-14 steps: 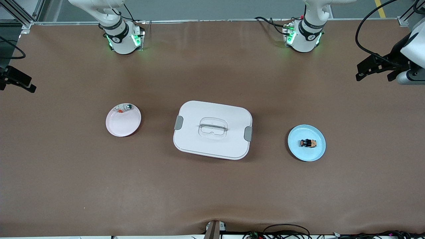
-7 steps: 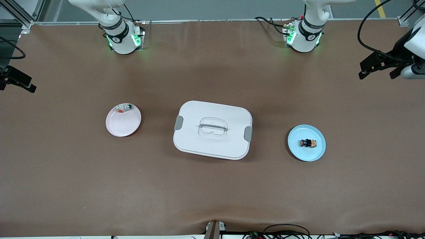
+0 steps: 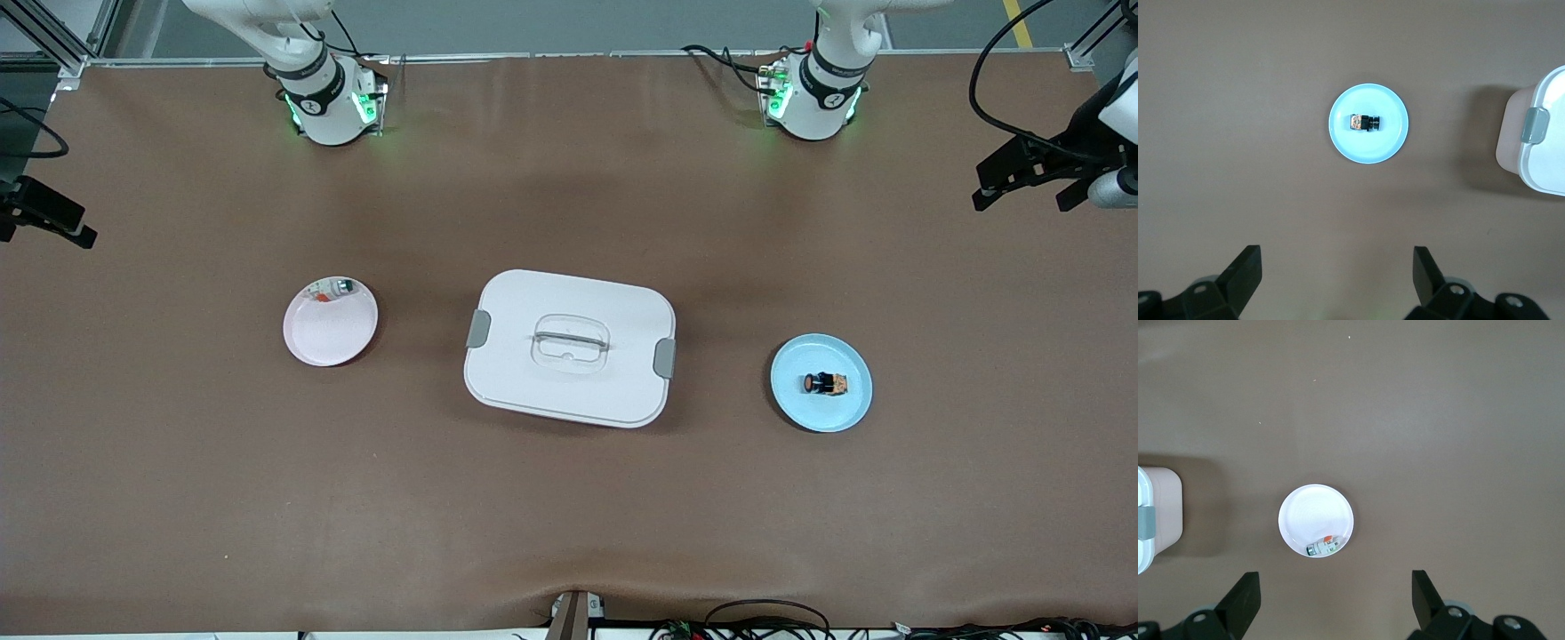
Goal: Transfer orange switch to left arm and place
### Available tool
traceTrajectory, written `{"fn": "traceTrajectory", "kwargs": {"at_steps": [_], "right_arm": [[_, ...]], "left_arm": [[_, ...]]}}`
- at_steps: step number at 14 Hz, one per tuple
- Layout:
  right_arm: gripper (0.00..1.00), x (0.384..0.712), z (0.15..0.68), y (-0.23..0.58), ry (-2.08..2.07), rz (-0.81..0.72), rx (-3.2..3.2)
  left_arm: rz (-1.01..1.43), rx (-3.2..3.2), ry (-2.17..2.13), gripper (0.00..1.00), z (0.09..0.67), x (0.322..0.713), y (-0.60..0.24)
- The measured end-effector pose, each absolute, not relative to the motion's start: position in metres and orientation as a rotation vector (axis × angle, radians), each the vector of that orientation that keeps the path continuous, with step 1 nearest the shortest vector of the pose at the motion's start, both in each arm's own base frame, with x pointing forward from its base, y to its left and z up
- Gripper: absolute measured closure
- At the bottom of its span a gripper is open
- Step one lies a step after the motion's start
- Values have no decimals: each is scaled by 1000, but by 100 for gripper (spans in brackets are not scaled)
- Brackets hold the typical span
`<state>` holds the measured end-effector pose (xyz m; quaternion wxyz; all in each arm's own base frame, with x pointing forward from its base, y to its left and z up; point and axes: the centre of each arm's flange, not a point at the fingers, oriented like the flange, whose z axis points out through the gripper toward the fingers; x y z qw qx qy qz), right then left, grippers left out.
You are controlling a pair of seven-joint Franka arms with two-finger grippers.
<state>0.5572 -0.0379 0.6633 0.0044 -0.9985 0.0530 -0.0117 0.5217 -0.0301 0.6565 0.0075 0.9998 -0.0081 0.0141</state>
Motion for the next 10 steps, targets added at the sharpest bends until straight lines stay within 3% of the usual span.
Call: {"fn": "traceTrajectory", "kwargs": {"at_steps": [10], "right_arm": [[0,559,664,-38,166,-58,-3128]], "left_arm": [[50,3148,-81,0,658,520,-45]]}}
